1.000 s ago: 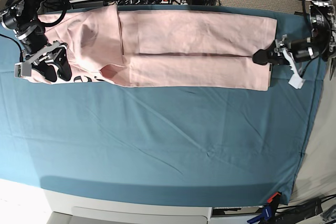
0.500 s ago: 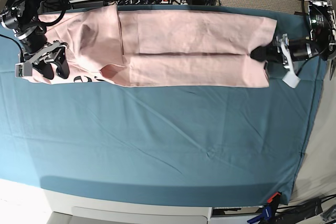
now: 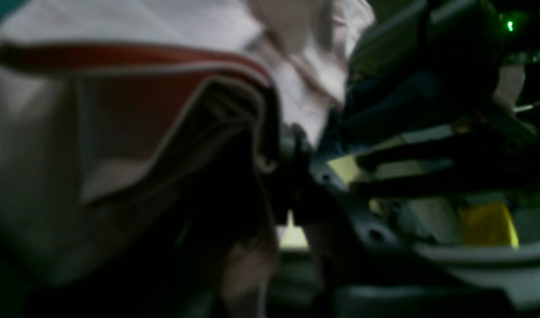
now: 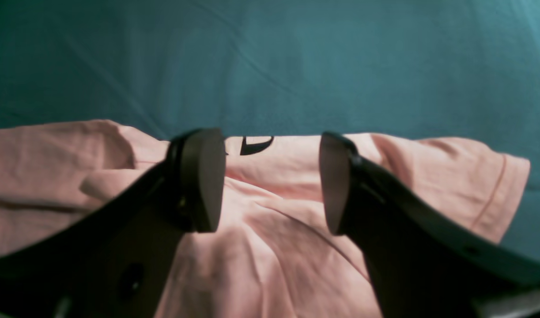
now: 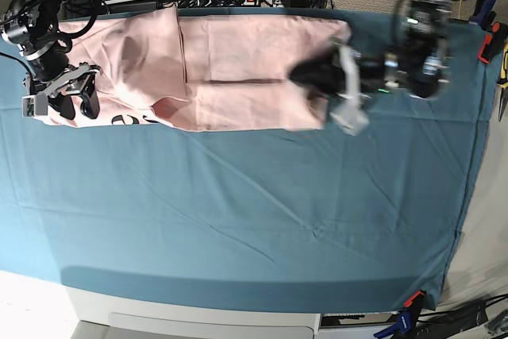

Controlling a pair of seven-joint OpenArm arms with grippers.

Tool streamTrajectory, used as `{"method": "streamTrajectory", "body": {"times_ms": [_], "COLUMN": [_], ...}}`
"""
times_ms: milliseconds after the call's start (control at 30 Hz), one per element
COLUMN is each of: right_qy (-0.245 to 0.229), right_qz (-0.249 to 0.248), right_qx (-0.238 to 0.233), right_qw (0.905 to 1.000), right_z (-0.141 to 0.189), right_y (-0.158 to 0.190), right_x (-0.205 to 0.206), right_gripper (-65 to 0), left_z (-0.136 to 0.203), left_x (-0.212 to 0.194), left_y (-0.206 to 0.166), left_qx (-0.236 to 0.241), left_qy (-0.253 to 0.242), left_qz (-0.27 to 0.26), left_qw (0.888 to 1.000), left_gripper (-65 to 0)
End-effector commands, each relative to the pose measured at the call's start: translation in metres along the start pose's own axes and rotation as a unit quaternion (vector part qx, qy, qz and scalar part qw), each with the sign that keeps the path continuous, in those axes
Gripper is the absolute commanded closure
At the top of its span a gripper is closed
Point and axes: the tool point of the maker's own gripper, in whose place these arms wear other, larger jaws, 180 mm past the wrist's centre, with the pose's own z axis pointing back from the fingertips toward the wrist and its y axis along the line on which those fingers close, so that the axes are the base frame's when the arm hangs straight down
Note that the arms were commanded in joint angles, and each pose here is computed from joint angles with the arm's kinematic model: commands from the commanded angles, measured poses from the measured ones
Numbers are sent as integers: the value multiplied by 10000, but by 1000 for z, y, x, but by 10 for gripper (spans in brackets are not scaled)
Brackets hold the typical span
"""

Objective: Fold the T-shirt properly
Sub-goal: 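Release the left gripper and move it over the shirt's middle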

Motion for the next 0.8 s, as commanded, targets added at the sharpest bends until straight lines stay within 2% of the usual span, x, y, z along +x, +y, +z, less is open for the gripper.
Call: {"method": "streamTrajectory", "body": {"times_ms": [0,200,433,767], "right_qy": [-287,-156,-144,-160], "right_qz": [89,176,194,193], "right_qx": [19,-104,-129,-128], "right_qw": [9995,9997,9996,9996], "right_z": [3,3,3,3], "right_y": [0,-5,-6,-6], "right_x": [16,11,11,12], "right_gripper": [-339,-339,-339,-339], "left_z": [-9,-64,-105,-123], "left_x": [24,47,56,73], "left_y": [-9,-33,-46,-40], "left_qx": [-168,-512,-941,-1065], "left_qy": [-278,-198,-154,-184], "left_qz": [-268,-746,-593,-414], "left_qw": [9991,9957,9937,9933], "left_gripper": [0,0,0,0]}}
